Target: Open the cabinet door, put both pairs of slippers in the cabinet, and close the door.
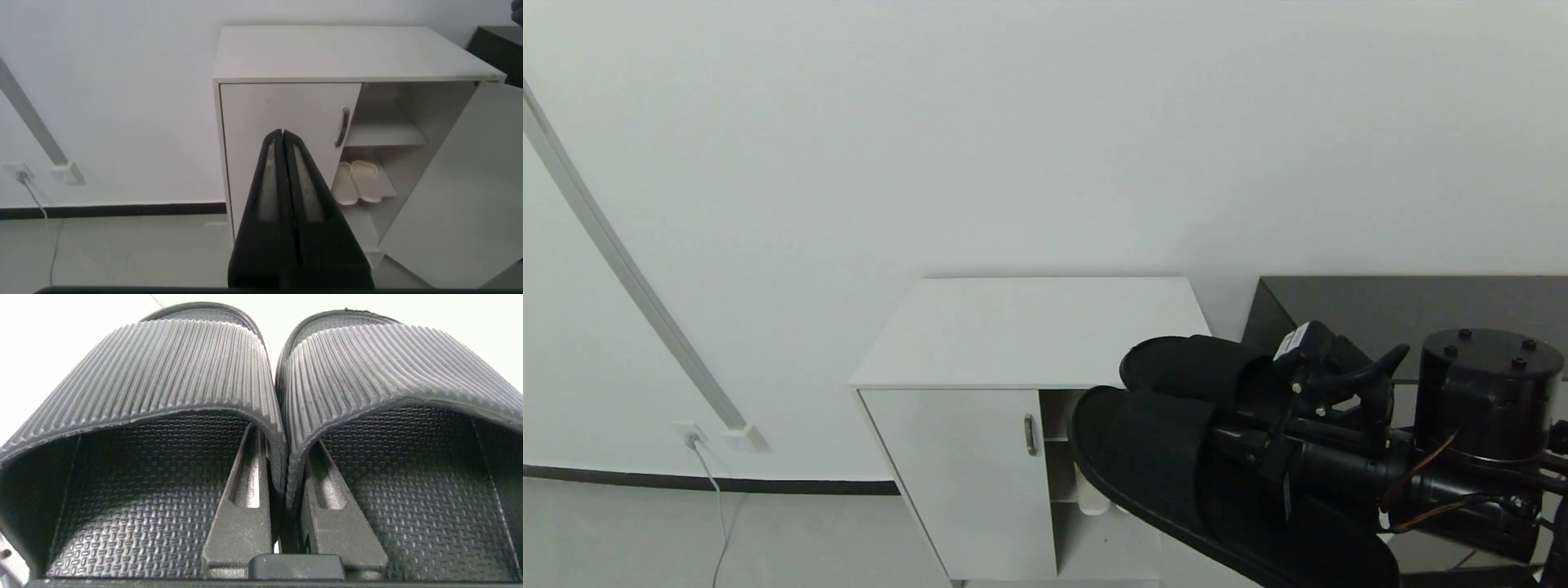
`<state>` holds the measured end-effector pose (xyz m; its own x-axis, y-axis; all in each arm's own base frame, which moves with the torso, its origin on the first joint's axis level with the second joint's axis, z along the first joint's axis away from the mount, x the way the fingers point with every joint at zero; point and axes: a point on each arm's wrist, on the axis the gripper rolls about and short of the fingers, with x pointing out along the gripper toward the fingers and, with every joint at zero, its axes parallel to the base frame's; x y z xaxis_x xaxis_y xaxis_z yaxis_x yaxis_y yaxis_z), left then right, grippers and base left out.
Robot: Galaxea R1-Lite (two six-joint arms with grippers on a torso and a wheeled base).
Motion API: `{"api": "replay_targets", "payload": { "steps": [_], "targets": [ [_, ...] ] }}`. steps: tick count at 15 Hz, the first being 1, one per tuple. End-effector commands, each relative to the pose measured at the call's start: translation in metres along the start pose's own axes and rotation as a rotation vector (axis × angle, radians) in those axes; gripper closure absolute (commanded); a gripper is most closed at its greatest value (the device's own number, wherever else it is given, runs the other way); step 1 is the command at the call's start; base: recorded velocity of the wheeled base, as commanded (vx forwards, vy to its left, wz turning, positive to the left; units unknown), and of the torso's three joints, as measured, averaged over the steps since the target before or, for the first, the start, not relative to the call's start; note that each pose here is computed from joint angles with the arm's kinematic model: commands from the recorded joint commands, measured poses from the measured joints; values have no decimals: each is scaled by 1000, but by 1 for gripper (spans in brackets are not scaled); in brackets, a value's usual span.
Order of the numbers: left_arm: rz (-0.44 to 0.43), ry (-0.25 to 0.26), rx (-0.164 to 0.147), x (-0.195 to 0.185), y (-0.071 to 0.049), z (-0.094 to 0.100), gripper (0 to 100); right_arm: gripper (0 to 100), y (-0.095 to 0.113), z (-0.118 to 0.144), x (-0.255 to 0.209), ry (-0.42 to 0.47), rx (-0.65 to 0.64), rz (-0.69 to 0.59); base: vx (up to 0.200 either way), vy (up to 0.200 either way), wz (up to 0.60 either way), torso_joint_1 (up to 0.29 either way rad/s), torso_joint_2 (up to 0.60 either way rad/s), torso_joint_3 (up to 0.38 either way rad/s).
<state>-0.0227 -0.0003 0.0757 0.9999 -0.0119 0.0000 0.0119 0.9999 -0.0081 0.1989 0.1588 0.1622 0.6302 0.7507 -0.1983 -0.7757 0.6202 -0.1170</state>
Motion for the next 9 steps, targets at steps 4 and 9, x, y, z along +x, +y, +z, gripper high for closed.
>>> {"api": "replay_targets", "payload": {
  "steps": [4,9],
  "targets": [
    [0,0,0,0,0,0,100,100,2,-4,1,13,1,7,0,0,0,-71,154,77],
    [0,-2,-1,0,0,0,100,100,2,-6,3,22,3,11,0,0,0,-154,334,180]
  ]
}}
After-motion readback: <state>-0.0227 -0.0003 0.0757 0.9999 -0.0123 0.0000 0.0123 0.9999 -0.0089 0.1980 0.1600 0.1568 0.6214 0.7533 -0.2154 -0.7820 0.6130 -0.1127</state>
